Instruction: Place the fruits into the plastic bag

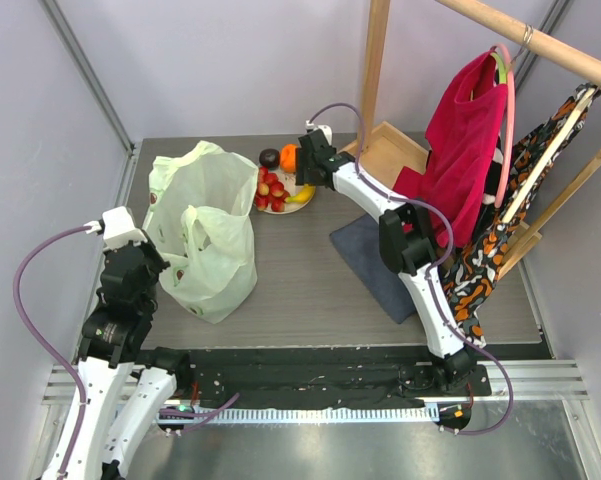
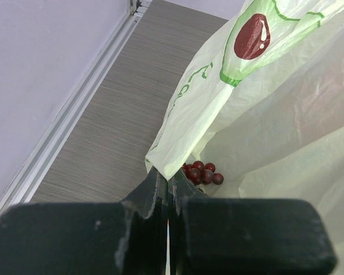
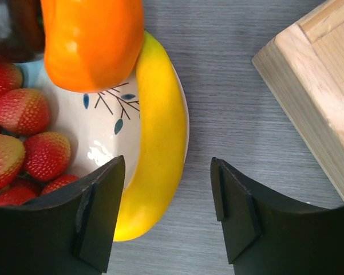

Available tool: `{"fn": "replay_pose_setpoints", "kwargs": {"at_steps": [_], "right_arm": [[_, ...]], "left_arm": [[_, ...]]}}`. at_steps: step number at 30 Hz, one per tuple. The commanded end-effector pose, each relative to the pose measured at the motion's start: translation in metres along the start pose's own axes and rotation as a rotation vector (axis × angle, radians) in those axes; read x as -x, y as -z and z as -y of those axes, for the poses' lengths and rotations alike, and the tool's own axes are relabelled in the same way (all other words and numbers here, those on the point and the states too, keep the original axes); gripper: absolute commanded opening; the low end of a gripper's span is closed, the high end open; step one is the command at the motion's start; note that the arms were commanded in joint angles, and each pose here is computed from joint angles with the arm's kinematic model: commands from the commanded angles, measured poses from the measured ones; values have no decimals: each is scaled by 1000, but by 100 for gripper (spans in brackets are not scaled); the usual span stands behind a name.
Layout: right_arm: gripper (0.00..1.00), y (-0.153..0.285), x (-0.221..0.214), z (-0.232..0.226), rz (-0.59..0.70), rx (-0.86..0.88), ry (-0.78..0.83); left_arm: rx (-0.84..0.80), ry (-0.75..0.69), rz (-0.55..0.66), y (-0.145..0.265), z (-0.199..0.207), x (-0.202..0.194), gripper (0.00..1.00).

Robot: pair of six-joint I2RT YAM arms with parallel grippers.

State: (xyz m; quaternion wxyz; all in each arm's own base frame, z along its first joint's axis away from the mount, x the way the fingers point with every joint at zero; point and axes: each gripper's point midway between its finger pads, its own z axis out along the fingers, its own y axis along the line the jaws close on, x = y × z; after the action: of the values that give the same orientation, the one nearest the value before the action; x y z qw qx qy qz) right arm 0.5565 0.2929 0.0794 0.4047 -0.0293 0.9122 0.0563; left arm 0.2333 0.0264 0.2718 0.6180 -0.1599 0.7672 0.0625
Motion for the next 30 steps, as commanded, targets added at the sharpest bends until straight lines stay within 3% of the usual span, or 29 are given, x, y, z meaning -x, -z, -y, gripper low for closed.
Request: {"fn": "replay_pose_setpoints", "kwargs": {"at_steps": [1, 21, 30], "right_arm": [[66, 2, 16, -4, 37, 4, -35], [45, 0, 5, -8, -1, 17, -77], [44, -8, -10, -7, -42, 10, -89]], "left_arm": [[-16, 26, 42, -2, 4, 11, 0], [-23, 32, 51, 1, 4, 13, 0], [-35, 40, 62, 3, 5, 15, 0]]}}
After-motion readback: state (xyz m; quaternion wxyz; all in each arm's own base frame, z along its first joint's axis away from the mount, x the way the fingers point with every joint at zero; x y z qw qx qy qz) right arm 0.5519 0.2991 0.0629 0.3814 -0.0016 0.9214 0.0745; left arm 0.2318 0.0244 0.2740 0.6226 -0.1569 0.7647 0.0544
